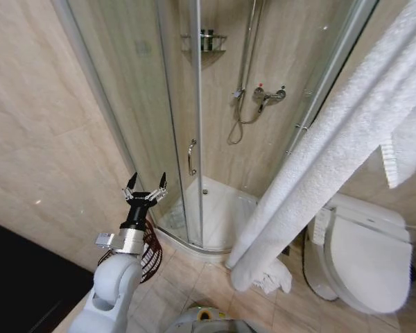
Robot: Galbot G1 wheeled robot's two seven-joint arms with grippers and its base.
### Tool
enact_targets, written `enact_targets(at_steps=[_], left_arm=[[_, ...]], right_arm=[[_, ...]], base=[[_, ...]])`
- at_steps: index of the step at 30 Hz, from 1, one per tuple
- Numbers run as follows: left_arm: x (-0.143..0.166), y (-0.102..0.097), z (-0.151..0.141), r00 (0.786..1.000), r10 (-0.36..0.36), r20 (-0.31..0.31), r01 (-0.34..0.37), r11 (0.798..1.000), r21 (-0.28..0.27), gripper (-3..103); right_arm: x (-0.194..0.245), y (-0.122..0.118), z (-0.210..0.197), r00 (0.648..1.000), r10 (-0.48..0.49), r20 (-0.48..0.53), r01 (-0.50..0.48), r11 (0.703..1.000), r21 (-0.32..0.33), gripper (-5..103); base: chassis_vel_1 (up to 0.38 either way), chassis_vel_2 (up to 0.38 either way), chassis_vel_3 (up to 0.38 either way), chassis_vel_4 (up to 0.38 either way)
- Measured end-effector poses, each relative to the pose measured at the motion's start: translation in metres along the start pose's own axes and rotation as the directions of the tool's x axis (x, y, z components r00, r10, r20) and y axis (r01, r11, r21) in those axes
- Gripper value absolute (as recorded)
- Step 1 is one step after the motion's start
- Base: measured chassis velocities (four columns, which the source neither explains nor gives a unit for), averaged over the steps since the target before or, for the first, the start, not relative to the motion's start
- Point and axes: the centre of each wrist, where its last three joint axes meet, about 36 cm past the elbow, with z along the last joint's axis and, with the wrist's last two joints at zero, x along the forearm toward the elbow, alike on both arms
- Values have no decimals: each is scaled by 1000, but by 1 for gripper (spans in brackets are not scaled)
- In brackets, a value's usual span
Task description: Discard the used towel into the hamper.
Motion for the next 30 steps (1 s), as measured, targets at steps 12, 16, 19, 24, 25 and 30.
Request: enact_targets(at_steps=[12, 16, 19, 24, 25, 30], left_arm=[[0, -1, 2, 1000, 2, -6, -3, 1000, -1, 100], [1, 1, 2, 1000, -2, -7, 2, 1000, -5, 100], [2, 1, 2, 1000, -3, -8, 3, 1000, -6, 100], [2, 1, 3, 1000, -3, -9, 3, 1000, -8, 100], [2, 1, 3, 1000, -3, -10, 3, 1000, -8, 100], [3, 1, 3, 1000, -3, -12, 3, 1000, -11, 100]], right_arm=[[-1, -1, -13, 1000, -11, 29, 11, 1000, -4, 2], [-1, -1, -15, 999, -13, 35, 13, 1000, -6, 2], [1, 1, -13, 999, -16, 33, 16, 1000, -7, 2], [3, 2, -15, 999, -19, 41, 19, 1000, -7, 2], [4, 2, -17, 999, -21, 44, 21, 1000, -6, 2], [6, 6, -23, 998, -33, 59, 34, 999, -1, 2]], base=[[97, 99, 96, 94], [112, 112, 119, 117], [137, 123, 149, 140], [130, 133, 131, 137], [122, 114, 121, 135], [124, 117, 109, 124]])
